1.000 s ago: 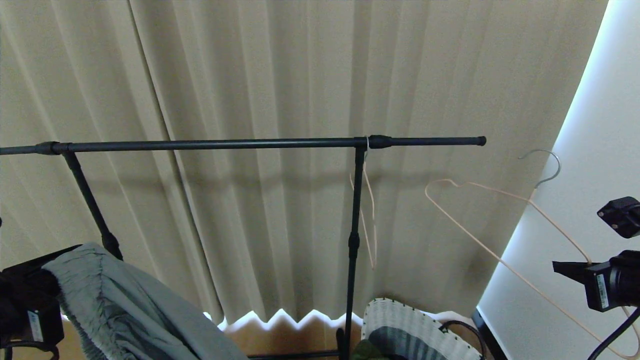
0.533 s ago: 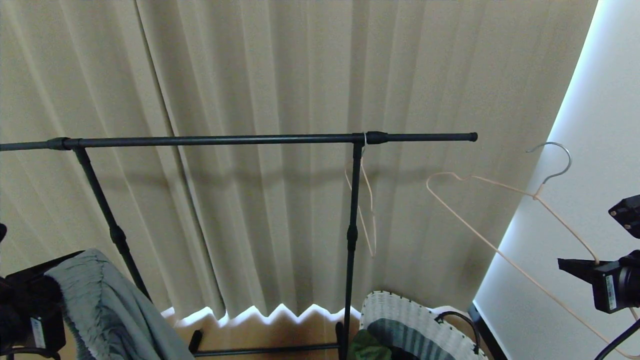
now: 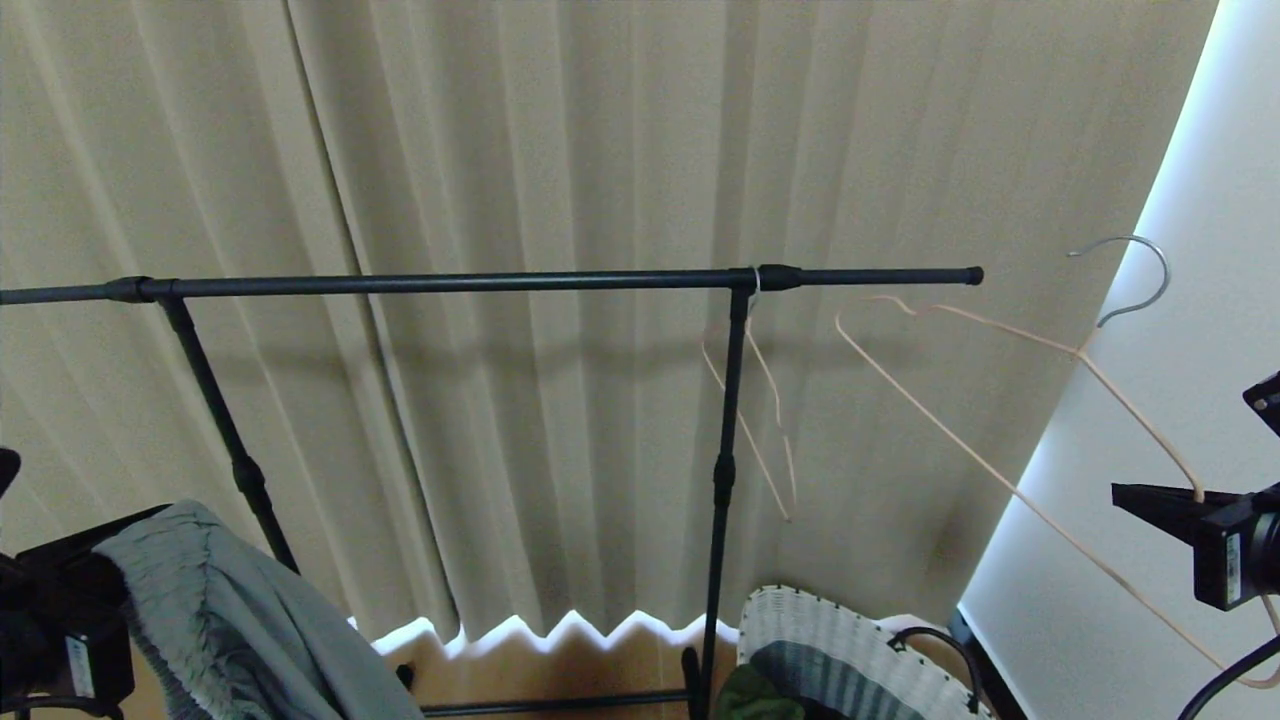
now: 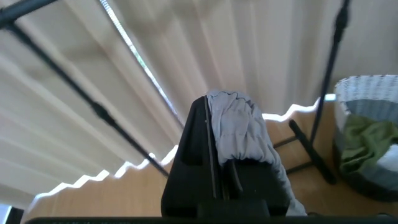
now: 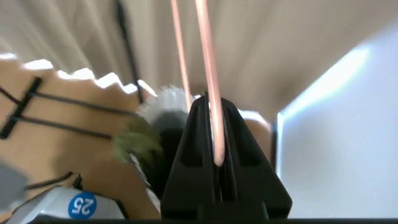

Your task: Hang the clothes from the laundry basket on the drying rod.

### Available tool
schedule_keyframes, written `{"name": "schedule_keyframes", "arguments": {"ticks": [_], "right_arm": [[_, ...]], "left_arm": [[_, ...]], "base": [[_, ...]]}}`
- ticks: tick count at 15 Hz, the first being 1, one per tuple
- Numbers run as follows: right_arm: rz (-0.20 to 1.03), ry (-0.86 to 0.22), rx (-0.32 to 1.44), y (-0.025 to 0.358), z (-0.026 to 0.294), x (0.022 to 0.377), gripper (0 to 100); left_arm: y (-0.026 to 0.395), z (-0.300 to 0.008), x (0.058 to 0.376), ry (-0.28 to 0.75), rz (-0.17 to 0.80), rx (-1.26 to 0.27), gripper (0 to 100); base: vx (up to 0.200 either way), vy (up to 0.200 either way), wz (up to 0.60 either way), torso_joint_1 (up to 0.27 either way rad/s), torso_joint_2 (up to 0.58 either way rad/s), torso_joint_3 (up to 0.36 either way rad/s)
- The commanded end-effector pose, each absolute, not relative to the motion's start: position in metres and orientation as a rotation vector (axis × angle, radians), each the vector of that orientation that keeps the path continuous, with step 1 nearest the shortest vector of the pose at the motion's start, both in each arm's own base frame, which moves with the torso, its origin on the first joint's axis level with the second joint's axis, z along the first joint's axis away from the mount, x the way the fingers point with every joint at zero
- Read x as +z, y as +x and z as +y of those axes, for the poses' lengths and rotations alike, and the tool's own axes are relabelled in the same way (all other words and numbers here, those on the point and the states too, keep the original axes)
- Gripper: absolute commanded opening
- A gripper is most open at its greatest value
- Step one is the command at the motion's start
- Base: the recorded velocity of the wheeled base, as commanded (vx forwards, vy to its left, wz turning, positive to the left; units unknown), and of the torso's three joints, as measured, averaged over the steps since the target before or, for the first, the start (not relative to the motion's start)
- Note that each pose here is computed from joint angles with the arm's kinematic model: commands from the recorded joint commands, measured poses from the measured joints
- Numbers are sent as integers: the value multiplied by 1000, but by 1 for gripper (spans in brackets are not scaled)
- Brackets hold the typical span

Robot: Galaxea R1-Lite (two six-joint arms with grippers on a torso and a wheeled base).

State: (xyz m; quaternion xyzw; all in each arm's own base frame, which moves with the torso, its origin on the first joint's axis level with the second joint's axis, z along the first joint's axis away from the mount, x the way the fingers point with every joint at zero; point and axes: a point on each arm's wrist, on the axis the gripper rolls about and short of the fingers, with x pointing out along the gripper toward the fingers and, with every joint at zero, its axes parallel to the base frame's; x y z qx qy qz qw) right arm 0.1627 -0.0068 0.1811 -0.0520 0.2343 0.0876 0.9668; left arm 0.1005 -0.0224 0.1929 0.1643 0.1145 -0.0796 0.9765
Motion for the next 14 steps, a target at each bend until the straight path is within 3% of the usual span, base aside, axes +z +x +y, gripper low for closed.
{"name": "schedule_keyframes", "arguments": {"ticks": [1, 14], "right_arm": [[468, -112, 210, 162, -1, 182, 0], [460, -124, 278, 160, 10, 183, 0]], "left_arm": [[101, -23, 193, 332, 230, -160, 0], [101, -23, 195, 332, 227, -160, 0]], "base": [[0, 200, 0, 2, 2, 2], [0, 200, 0, 2, 2, 3]]}}
